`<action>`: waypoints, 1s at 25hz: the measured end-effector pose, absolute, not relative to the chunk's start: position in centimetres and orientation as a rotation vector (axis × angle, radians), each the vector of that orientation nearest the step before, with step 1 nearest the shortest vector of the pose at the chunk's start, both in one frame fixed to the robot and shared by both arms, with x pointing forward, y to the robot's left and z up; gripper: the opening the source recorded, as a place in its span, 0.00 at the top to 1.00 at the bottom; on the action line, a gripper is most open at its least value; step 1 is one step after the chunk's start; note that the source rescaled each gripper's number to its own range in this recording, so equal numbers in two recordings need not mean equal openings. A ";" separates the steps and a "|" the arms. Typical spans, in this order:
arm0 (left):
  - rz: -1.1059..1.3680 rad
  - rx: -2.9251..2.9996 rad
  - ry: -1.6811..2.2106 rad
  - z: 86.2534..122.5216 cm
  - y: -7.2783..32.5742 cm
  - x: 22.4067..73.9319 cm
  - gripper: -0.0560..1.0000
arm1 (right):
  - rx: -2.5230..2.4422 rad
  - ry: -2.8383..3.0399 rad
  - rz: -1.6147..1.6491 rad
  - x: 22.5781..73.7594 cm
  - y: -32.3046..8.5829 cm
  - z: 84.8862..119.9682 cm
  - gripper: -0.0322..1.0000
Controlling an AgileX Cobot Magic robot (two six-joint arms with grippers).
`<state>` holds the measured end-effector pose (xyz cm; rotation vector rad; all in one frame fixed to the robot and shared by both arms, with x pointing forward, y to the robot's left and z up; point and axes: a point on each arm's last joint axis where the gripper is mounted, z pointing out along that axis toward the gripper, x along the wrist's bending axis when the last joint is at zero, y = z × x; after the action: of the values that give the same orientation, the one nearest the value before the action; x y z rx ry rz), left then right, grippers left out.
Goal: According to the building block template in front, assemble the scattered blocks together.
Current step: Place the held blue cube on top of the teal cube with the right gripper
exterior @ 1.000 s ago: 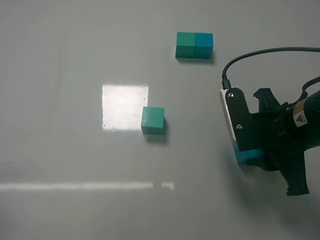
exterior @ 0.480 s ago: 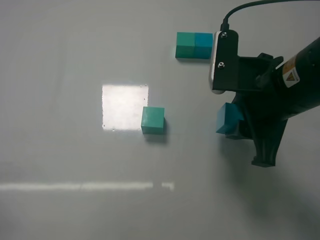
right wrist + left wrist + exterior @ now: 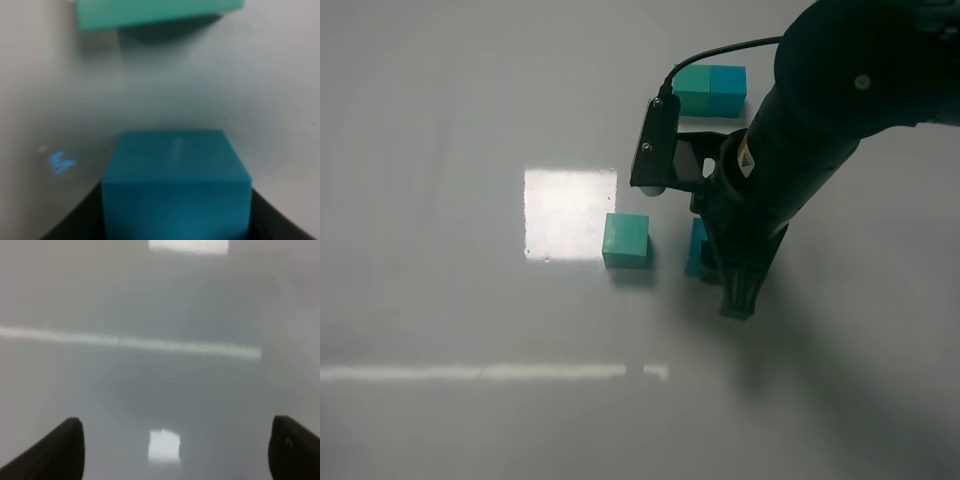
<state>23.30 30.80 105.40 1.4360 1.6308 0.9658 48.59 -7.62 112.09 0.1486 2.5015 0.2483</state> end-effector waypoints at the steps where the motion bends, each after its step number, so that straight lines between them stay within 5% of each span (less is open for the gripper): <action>1: 0.966 1.436 1.631 105.4 30.8 23.3 0.31 | 0.151 2.502 0.252 48.8 -7.3 112.1 0.96; 22: 0.966 1.436 1.631 105.4 30.8 23.3 0.31 | 0.166 2.476 0.283 48.6 -3.5 111.7 0.96; 25: 0.966 1.436 1.631 105.4 30.8 23.3 0.31 | 0.170 2.470 0.291 48.5 -3.3 111.7 0.77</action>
<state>23.30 30.80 105.40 1.4360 1.6308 0.9658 48.46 -3.26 111.74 0.1700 2.4697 0.2911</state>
